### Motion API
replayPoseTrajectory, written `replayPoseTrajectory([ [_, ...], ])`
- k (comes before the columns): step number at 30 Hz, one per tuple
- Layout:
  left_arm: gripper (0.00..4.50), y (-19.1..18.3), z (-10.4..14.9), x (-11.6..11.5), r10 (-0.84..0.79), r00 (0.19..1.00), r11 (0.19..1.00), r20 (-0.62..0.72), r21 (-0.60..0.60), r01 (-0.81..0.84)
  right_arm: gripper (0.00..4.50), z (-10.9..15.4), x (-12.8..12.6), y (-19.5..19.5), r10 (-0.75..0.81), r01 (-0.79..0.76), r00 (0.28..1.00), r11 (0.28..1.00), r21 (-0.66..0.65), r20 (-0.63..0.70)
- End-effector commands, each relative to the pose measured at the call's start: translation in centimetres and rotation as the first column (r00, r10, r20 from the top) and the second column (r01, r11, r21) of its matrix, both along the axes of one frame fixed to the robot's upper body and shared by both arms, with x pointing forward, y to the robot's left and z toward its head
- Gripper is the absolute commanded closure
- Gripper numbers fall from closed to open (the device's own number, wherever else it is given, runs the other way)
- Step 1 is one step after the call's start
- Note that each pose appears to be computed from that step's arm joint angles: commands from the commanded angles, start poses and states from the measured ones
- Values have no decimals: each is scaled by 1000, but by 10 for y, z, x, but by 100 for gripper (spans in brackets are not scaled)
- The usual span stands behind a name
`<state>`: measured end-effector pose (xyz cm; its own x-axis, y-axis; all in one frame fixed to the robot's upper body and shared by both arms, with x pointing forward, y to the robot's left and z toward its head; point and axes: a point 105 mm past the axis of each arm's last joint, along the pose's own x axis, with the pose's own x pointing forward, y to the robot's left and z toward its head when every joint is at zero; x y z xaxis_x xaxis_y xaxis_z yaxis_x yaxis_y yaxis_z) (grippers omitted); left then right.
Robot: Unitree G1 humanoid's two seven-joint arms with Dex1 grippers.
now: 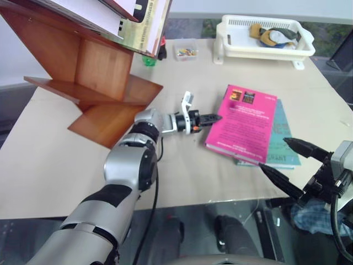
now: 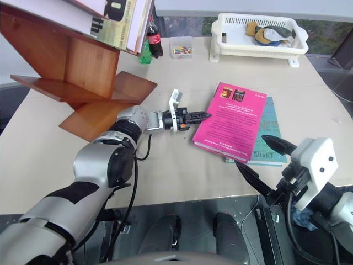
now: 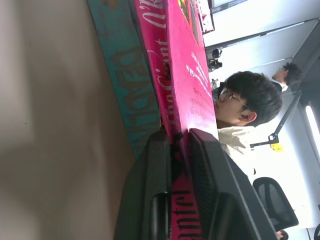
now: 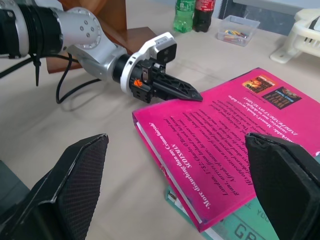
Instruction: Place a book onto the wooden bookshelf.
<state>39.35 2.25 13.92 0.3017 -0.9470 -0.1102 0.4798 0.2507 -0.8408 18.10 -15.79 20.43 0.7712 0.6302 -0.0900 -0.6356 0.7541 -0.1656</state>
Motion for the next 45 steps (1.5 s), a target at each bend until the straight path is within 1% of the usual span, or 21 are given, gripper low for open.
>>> replayPoseTrajectory([
  [1, 385, -3, 11, 1, -10, 1000, 1000, 23, -22, 11, 0, 8, -3, 4, 13, -12, 999, 1000, -9, 47],
  [4, 385, 2, 16, 3, -4, 1000, 999, 30, -33, 5, 0, 7, -2, 4, 9, -9, 999, 1000, -10, 48],
  [8, 385, 12, 31, 7, -6, 994, 999, 108, -41, 10, 0, 8, -2, 6, 13, -13, 999, 1000, -7, 50],
  [11, 385, 24, 49, 7, -50, 967, 999, 248, -3, 52, 0, 11, -1, 10, 38, -38, 997, 999, 7, 61],
  [12, 385, 28, 52, 6, -75, 941, 997, 329, 43, 65, 0, 13, -1, 12, 50, -51, 997, 999, 15, 64],
  [14, 385, 35, 57, -1, -127, 864, 988, 488, 136, 68, 0, 15, -1, 16, 82, -85, 995, 996, 32, 64],
  [16, 385, 41, 58, -14, -209, 734, 965, 646, 258, 48, 0, 17, 0, 18, 108, -111, 992, 993, 48, 64],
  [18, 385, 52, 66, -34, -264, 590, 947, 763, 322, 6, 0, 19, 4, 16, 133, -137, 989, 989, 57, 61],
  [20, 385, 58, 72, -47, -289, 504, 936, 814, 351, -30, 0, 19, 6, 15, 148, -152, 987, 987, 60, 58],
  [23, 385, 77, 93, -60, -294, 371, 920, 881, 366, -142, 0, 20, 9, 12, 190, -193, 981, 979, 66, 46],
  [24, 385, 82, 101, -63, -290, 323, 914, 901, 361, -186, 0, 20, 10, 11, 203, -205, 978, 976, 69, 44],
  [25, 385, 84, 110, -67, -265, 269, 926, 926, 322, -195, 0, 21, 12, 11, 213, -216, 976, 974, 71, 44],
  [26, 385, 86, 117, -71, -256, 226, 931, 940, 303, -204, 0, 21, 14, 10, 223, -226, 974, 971, 74, 44],
  [27, 385, 89, 122, -72, -254, 202, 925, 946, 298, -233, 0, 21, 16, 11, 236, -238, 971, 968, 75, 44],
  [29, 385, 95, 133, -76, -272, 99, 910, 957, 289, -298, 0, 22, 19, 12, 260, -263, 965, 962, 75, 43],
  [32, 385, 103, 145, -79, -319, -23, 873, 948, 284, -396, 0, 21, 22, 12, 290, -292, 956, 953, 78, 41],
  [37, 385, 112, 159, -83, -395, -174, 828, 902, 268, -493, 0, 19, 28, 12, 334, -335, 942, 939, 80, 32],
  [38, 385, 112, 160, -84, -404, -189, 827, 895, 268, -494, 0, 19, 30, 13, 339, -341, 940, 937, 80, 33],
  [45, 385, 113, 155, -79, -410, -176, 816, 895, 275, -508, 0, 17, 36, 16, 361, -363, 932, 929, 77, 46],
])
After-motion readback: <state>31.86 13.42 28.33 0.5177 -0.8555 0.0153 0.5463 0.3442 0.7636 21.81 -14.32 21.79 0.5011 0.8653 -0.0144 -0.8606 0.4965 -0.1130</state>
